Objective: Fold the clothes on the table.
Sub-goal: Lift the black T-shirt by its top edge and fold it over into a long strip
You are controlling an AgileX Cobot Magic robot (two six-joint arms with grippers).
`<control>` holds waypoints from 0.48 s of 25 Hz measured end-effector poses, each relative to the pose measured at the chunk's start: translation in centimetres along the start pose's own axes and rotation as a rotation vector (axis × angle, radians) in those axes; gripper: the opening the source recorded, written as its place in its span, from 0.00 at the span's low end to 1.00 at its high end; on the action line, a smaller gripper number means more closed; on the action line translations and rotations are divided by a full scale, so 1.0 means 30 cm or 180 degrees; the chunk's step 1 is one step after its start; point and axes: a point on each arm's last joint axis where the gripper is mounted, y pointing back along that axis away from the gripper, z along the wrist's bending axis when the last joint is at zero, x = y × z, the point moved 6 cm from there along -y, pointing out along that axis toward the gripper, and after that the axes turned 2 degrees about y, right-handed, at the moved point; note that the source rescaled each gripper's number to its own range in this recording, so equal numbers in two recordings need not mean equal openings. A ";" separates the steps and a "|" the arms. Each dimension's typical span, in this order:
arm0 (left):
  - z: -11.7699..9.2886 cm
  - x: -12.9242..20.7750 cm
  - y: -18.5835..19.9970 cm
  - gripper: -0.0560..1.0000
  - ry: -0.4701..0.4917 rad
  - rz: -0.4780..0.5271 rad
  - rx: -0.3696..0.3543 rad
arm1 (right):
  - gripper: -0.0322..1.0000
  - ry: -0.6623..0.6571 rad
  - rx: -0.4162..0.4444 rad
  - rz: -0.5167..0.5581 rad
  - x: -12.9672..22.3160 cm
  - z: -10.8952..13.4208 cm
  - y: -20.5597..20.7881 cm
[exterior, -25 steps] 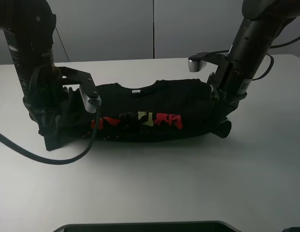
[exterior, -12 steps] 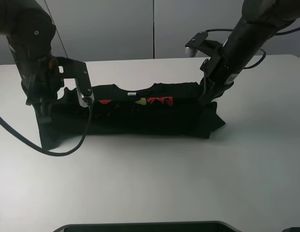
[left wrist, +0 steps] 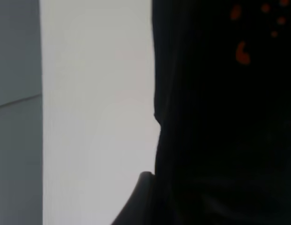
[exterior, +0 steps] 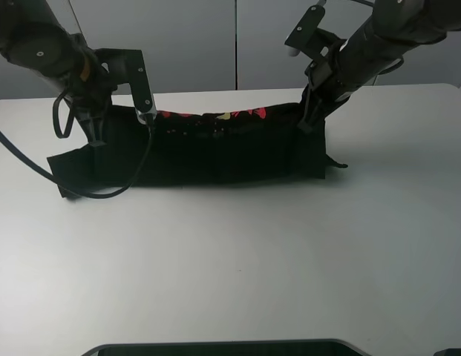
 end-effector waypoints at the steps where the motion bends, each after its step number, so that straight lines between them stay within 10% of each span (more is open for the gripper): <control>1: 0.014 0.018 -0.007 0.05 0.0041 0.0020 -0.0019 | 0.03 0.0009 0.0042 -0.0024 -0.003 -0.007 -0.005; 12: -0.022 0.076 -0.193 0.05 0.0138 0.0012 0.0184 | 0.03 0.0066 0.0313 -0.0060 0.031 -0.038 -0.177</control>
